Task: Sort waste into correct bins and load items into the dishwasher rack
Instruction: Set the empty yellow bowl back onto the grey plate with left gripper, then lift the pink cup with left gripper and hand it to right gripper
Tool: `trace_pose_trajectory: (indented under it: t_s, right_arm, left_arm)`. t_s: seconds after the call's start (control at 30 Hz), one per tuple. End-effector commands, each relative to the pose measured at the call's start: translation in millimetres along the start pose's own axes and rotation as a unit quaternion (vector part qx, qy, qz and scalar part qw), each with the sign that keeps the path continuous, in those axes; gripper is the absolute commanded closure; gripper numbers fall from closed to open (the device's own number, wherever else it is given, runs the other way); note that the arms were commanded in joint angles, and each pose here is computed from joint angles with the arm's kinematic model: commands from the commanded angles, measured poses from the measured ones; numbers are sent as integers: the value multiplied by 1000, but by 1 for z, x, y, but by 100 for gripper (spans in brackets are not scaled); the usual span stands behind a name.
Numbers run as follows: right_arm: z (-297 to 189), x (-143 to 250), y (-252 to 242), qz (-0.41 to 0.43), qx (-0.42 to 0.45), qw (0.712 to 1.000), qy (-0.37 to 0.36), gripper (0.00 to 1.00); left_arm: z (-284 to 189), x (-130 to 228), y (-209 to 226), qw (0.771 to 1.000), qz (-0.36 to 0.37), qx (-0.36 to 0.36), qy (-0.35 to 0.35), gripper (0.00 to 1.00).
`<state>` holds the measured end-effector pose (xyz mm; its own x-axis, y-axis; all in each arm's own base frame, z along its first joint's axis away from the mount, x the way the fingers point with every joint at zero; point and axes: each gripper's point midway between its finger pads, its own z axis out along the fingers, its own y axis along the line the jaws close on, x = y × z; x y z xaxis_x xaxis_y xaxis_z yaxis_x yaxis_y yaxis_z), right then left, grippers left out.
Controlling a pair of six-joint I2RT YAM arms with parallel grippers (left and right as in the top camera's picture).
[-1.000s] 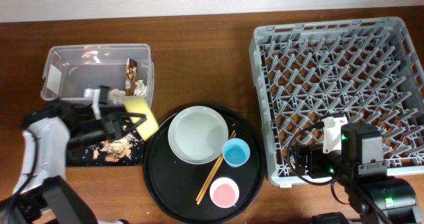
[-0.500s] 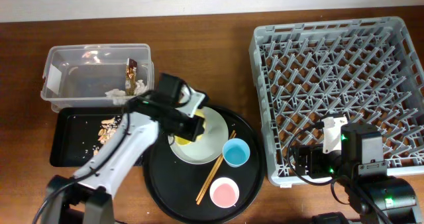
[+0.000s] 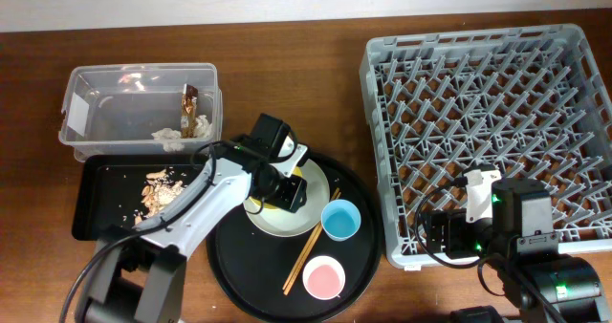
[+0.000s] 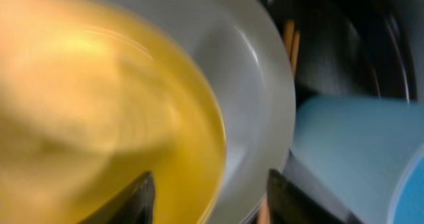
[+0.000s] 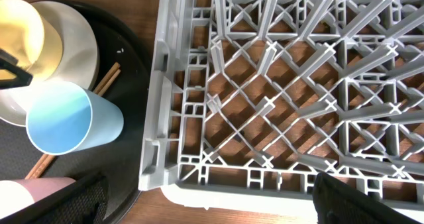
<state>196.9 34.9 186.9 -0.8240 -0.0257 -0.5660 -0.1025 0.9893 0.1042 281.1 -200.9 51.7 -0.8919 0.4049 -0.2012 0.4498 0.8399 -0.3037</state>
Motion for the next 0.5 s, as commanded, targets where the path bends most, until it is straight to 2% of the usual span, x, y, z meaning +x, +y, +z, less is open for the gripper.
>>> trace_pose_trajectory:
  t_s: [0.0, 0.1, 0.17, 0.27, 0.47]
  right_arm:
    - [-4, -4, 2, 3, -4, 1000, -8, 1]
    - [-4, -4, 2, 3, -4, 1000, -8, 1]
    - [-4, -4, 2, 3, -4, 1000, -9, 1]
    - [-4, -4, 2, 3, -4, 1000, -8, 1]
    - [-4, -2, 2, 4, -4, 1000, -5, 1]
  left_arm:
    - [-60, -17, -23, 998, 23, 9, -54, 44]
    - [-85, 7, -41, 998, 20, 41, -39, 44]
    - [-84, 31, -43, 999, 10, 41, 6, 44]
    - [-59, 78, -64, 994, 41, 47, 87, 44]
    - [-23, 112, -90, 988, 82, 52, 118, 41]
